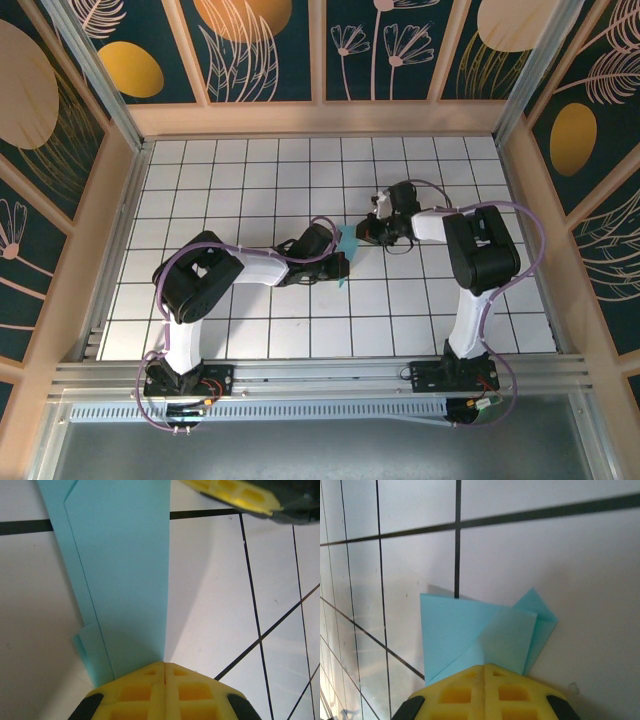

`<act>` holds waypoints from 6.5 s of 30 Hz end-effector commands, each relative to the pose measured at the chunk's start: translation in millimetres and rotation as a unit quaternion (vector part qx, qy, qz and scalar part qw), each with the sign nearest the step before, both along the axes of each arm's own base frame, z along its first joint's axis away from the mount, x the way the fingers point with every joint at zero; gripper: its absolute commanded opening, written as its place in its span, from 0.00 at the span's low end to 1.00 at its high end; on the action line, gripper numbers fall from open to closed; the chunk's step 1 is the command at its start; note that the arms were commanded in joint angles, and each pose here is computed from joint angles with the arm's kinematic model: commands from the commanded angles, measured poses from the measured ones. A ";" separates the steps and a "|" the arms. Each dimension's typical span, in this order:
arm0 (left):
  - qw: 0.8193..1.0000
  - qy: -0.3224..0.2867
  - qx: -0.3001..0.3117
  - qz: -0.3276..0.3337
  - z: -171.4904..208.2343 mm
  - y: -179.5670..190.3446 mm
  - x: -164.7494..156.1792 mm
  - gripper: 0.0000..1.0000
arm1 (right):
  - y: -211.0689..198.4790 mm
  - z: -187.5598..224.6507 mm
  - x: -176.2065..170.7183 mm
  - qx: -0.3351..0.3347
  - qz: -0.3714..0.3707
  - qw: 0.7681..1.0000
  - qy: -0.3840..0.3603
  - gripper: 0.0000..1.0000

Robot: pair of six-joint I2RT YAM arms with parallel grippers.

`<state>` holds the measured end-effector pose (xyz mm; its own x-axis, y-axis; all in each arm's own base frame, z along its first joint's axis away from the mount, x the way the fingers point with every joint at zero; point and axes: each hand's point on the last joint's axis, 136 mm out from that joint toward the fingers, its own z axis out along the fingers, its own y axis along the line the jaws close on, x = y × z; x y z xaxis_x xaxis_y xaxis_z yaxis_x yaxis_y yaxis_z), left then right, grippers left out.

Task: Fold a paper plane with a square sheet of paper (fold left side to right side)
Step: Fold the wing for the fifth time at the center of the table.

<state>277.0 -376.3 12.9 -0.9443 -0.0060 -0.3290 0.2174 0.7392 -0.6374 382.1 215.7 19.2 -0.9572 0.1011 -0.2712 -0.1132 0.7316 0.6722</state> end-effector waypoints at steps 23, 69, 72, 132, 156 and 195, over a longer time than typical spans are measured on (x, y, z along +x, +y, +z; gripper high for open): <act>0.992 0.070 0.105 0.007 -52.0 42.9 -32.1 0.02 | -40.3 50.4 21.9 0.013 -0.058 0.997 -0.050 0.00; 0.993 0.066 0.102 0.006 -48.7 39.5 -28.4 0.02 | 26.1 -16.1 -82.6 -0.012 0.002 0.996 0.092 0.00; 0.994 0.062 0.095 0.006 -44.4 37.1 -27.1 0.02 | 19.9 -28.6 -85.9 -0.028 -0.004 0.994 0.109 0.00; 0.990 0.109 -0.088 -0.026 10.1 0.6 -43.3 0.06 | -3.0 -58.1 -102.0 -0.068 -0.009 0.985 0.157 0.00; 0.990 0.118 -0.077 -0.024 0.7 4.8 -50.1 0.06 | -3.2 -58.5 -100.1 -0.071 -0.009 0.985 0.158 0.00; 0.993 0.107 -0.046 -0.034 -6.3 17.7 -66.8 0.06 | -3.8 -60.9 -100.9 -0.082 -0.008 0.984 0.160 0.00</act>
